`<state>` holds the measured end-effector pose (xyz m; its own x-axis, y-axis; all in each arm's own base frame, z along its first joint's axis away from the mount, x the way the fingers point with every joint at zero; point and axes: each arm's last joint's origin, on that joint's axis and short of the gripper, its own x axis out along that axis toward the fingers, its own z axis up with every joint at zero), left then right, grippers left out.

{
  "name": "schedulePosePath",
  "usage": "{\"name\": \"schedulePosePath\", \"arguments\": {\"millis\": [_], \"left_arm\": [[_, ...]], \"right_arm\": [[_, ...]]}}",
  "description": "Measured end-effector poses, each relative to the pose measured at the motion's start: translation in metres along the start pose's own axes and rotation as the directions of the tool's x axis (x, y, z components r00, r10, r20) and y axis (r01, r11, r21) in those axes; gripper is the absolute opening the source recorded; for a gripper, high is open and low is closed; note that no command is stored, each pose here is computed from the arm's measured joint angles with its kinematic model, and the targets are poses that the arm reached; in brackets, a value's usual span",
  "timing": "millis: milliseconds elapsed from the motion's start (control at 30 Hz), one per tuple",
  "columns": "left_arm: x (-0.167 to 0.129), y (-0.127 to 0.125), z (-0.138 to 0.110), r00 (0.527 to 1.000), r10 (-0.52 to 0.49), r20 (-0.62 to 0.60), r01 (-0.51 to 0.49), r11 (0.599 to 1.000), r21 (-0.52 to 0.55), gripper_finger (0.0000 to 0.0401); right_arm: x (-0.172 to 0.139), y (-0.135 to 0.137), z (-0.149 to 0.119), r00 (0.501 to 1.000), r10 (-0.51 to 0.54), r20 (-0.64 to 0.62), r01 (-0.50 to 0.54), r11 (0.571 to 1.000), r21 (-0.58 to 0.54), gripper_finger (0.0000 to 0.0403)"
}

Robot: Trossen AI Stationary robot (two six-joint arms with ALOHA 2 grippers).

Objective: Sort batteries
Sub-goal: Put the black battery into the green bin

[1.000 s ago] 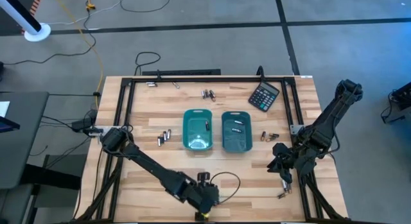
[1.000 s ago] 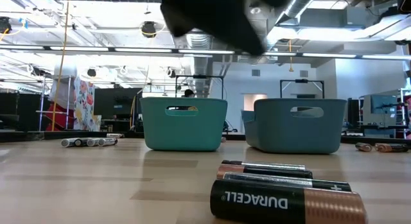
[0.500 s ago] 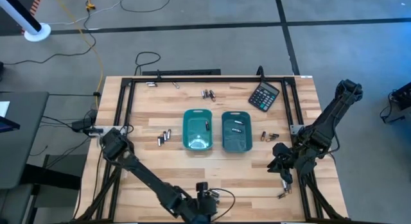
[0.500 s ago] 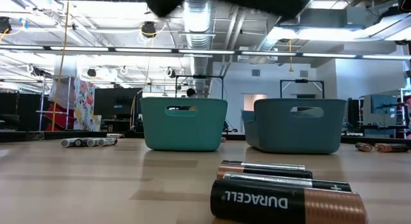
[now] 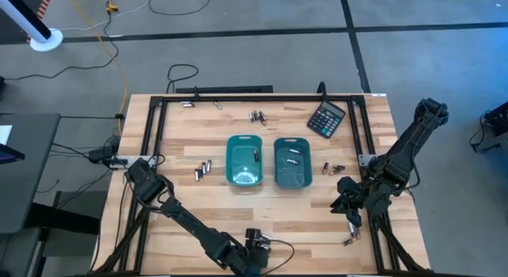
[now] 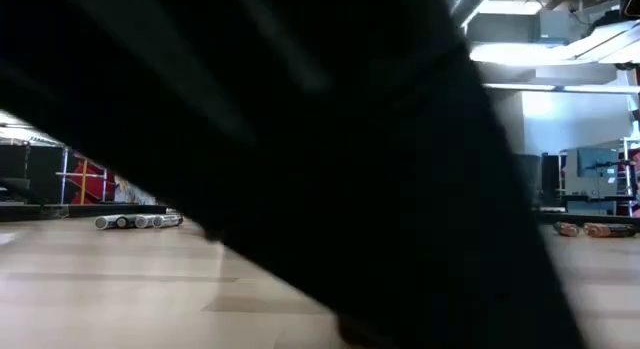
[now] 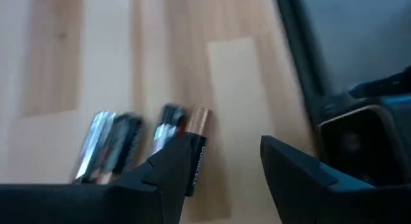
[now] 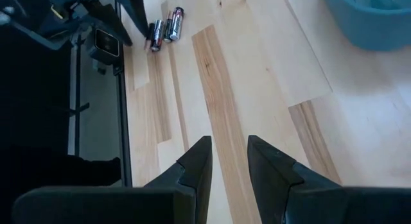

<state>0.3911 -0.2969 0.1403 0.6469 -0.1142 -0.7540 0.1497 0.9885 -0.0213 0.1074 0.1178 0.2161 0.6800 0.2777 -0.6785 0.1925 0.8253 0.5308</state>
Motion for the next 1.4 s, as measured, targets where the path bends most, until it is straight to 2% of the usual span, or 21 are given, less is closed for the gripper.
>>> {"name": "schedulePosePath", "arguments": {"millis": [100, 367, 667, 767, 1100, 1300, 1400], "left_arm": [[0.008, -0.002, -0.006, 0.999, -0.031, -0.027, 0.03, 0.999, -0.015, 0.0183], [0.013, -0.001, -0.009, 0.999, -0.011, -0.034, 0.01, 0.999, -0.035, 0.0183], [0.003, -0.006, 0.017, 0.998, -0.012, 0.053, 0.009, 0.998, 0.063, 0.0183], [0.0, -0.005, 0.025, 0.996, 0.01, 0.088, -0.018, 0.996, 0.086, 0.0183], [0.01, 0.017, 0.025, 0.996, 0.085, 0.029, -0.087, 0.992, 0.096, 0.0183], [0.013, 0.032, 0.03, 0.995, 0.1, 0.023, -0.101, 0.992, 0.08, 0.0183], [0.015, 0.037, 0.032, 0.998, 0.069, 0.004, -0.069, 0.995, 0.072, 0.0183]], "right_arm": [[0.0, 0.0, 0.0, 1.0, 0.002, 0.001, -0.002, 1.0, 0.001, 0.0116], [0.0, 0.0, 0.0, 1.0, 0.004, 0.001, -0.004, 1.0, 0.002, 0.0116], [0.0, 0.0, 0.0, 1.0, 0.003, 0.001, -0.003, 1.0, 0.001, 0.0116], [0.0, 0.0, 0.0, 1.0, 0.003, 0.001, -0.003, 1.0, 0.001, 0.0116], [0.0, 0.0, 0.0, 1.0, 0.003, 0.001, -0.003, 1.0, -0.001, 0.0116], [0.0, 0.0, 0.0, 1.0, 0.003, 0.001, -0.003, 1.0, -0.001, 0.0116], [0.0, 0.0, 0.0, 1.0, 0.003, 0.001, -0.003, 1.0, -0.001, 0.0116]]}}
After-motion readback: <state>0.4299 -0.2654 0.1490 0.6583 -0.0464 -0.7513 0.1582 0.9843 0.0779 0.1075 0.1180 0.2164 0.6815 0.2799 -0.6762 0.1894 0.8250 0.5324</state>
